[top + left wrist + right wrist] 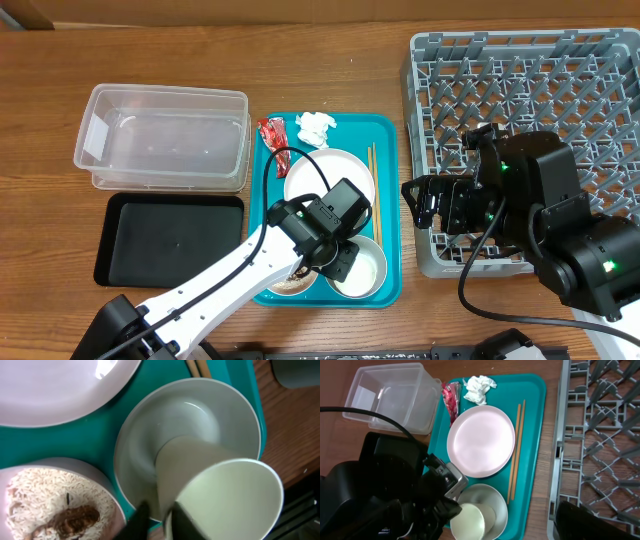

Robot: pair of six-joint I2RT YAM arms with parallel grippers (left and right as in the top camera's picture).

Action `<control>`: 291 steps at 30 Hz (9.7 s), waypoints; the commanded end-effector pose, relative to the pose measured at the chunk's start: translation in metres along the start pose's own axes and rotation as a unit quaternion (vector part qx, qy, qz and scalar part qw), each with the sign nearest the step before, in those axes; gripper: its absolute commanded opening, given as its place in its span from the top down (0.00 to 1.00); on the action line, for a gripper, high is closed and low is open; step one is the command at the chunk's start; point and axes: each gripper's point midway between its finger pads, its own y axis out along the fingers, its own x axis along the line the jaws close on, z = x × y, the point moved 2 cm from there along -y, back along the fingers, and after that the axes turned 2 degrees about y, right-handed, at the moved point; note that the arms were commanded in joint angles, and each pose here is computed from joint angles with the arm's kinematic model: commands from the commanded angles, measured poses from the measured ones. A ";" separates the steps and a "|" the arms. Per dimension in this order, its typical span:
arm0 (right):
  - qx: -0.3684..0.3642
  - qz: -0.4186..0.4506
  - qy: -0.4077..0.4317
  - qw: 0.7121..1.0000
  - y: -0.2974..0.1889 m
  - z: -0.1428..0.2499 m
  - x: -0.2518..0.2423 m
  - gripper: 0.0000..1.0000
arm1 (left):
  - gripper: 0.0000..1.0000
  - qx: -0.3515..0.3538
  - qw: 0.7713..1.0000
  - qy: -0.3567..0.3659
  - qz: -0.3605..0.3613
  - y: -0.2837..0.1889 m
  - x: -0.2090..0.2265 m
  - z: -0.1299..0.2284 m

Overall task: Sort waste into correct bins and load items into the dishwasher
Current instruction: 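Grasp the white cup on the teal tray with the left gripper, then lift the white cup and hand it to the right gripper, then place the white cup upside down in the dish rack with right gripper, then grasp the small white bowl on the tray with the right gripper, then carry the white bowl into the dish rack and release it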

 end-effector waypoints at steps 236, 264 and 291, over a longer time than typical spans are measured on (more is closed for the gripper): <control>0.386 0.132 -0.089 0.909 0.186 0.191 -0.052 0.88 | 0.00 -0.146 0.936 -0.283 -0.151 -0.180 0.214 -0.006; -0.164 0.386 -0.001 0.908 0.015 -0.044 -0.050 0.96 | 0.00 -0.146 0.936 -0.283 -0.151 -0.180 0.214 -0.006; -0.117 0.662 0.161 0.723 0.045 -0.100 -0.304 0.96 | 0.00 -0.146 0.936 -0.283 -0.151 -0.180 0.214 -0.006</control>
